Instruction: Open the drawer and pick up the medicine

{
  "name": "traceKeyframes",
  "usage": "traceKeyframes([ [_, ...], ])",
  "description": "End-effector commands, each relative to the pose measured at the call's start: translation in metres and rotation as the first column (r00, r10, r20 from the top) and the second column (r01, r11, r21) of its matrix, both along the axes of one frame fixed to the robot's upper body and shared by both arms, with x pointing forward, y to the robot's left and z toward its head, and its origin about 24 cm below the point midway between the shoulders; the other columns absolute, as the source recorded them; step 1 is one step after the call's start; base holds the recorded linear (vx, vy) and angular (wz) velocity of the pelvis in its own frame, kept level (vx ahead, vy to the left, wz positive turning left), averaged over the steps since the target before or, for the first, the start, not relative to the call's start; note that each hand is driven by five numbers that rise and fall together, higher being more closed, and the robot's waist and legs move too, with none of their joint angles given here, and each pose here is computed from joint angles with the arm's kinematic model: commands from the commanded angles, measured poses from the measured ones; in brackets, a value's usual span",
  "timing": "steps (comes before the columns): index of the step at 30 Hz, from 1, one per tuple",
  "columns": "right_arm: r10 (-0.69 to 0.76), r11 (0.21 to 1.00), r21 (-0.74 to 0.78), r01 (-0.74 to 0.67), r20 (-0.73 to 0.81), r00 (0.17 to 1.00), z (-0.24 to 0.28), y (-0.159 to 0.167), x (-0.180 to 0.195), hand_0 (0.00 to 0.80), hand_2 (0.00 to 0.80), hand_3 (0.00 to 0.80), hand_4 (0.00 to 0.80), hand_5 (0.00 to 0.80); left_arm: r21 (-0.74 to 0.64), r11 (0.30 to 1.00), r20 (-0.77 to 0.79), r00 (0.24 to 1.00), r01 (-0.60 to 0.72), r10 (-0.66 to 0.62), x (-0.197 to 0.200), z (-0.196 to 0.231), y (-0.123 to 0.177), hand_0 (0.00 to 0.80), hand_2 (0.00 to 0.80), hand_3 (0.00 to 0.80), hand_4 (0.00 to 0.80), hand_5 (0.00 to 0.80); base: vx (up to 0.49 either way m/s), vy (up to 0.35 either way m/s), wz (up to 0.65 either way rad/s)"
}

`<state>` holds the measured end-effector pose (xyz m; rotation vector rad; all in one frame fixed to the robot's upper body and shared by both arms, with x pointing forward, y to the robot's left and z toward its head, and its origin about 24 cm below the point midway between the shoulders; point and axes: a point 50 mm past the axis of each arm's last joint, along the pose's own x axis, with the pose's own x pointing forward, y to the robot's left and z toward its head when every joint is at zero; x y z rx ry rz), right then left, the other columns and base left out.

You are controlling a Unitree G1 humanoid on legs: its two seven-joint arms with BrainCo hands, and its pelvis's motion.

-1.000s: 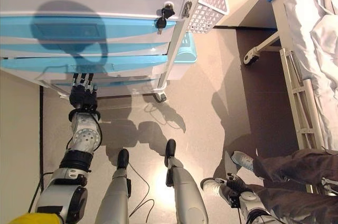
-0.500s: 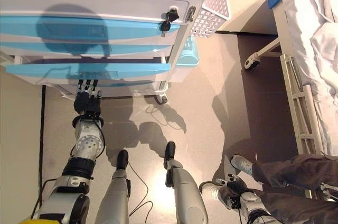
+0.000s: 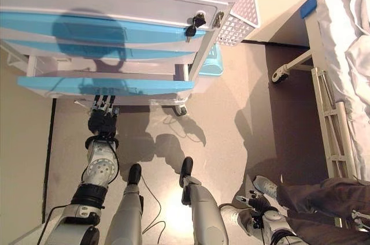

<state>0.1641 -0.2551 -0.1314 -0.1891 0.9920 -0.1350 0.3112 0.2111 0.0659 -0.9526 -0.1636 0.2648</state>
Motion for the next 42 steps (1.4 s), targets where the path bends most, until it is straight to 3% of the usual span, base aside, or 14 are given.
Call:
traceKeyframes([
  [1, 0.019, 0.999, -0.043, -0.022, -0.063, 0.998, -0.005, -0.009, -0.018, 0.000, 0.000, 0.000, 0.000, 0.000, 0.218, 0.956, 0.477, 0.833, 0.197, -0.280, -0.004, 0.099, -0.048, 0.800, 0.800, 0.800, 0.800, 0.800, -0.020, -0.044, 0.07],
  [42, -0.055, 0.997, -0.053, 0.054, -0.027, 0.998, -0.002, -0.016, -0.018, 0.000, 0.000, 0.000, 0.000, 0.000, 0.227, 0.865, 0.318, 0.805, 0.448, -0.500, -0.049, 0.049, -0.065, 0.800, 0.800, 0.800, 0.800, 0.800, -0.006, -0.028, 0.12],
])
